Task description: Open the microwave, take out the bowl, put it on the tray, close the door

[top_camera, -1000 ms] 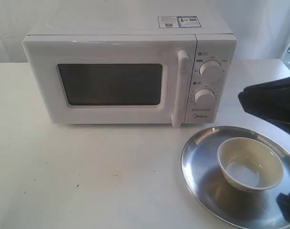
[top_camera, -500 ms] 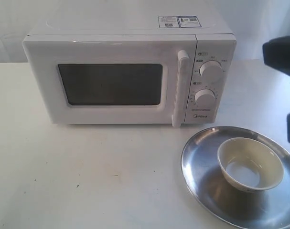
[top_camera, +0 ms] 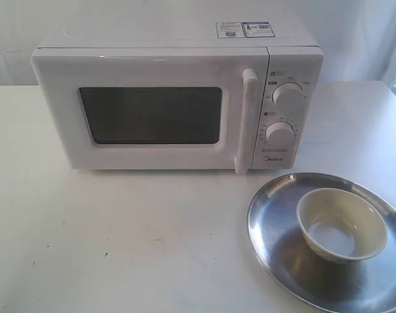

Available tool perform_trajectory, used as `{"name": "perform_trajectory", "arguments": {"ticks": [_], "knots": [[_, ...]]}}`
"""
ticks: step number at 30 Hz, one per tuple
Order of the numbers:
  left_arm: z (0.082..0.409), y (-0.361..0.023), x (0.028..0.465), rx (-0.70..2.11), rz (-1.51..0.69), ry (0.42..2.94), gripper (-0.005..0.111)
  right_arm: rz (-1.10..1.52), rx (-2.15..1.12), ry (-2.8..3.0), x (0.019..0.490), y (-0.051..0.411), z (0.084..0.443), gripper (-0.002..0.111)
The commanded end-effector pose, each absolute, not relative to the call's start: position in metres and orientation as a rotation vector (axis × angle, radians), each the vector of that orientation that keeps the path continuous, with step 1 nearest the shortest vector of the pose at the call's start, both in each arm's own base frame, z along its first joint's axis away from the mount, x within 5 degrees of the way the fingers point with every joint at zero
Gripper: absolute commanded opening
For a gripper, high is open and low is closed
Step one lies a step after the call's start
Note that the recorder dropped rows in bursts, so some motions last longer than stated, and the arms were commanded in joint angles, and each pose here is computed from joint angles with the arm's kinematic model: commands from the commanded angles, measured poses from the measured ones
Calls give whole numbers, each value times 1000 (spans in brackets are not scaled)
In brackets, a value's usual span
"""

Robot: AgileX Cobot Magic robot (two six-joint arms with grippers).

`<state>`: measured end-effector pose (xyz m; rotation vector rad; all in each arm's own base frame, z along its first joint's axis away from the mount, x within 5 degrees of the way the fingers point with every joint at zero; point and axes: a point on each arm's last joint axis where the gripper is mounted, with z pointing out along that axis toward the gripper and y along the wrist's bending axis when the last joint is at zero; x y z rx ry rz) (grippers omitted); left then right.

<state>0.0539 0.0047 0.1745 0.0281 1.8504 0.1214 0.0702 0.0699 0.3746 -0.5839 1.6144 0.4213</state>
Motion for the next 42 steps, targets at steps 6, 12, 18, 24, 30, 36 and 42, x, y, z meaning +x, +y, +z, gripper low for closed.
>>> {"name": "perform_trajectory", "arguments": {"ticks": [6,12,18,24,30,36,42], "knots": [[174,5,54,21,113,1850,0,387,-348,1592,78,31,310,0],[174,5,54,21,113,1850,0,323,-309,1578,74,27,258,0],[174,5,54,21,113,1850,0,180,-156,1581,69,13,230,0],[174,5,54,21,113,1850,0,191,-151,1504,57,14,212,0],[174,5,54,21,113,1850,0,169,-112,1476,55,11,214,0],[174,5,54,21,113,1850,0,158,-103,1479,55,10,214,0],[174,5,54,21,113,1850,0,132,-75,1495,56,7,212,0]]}}
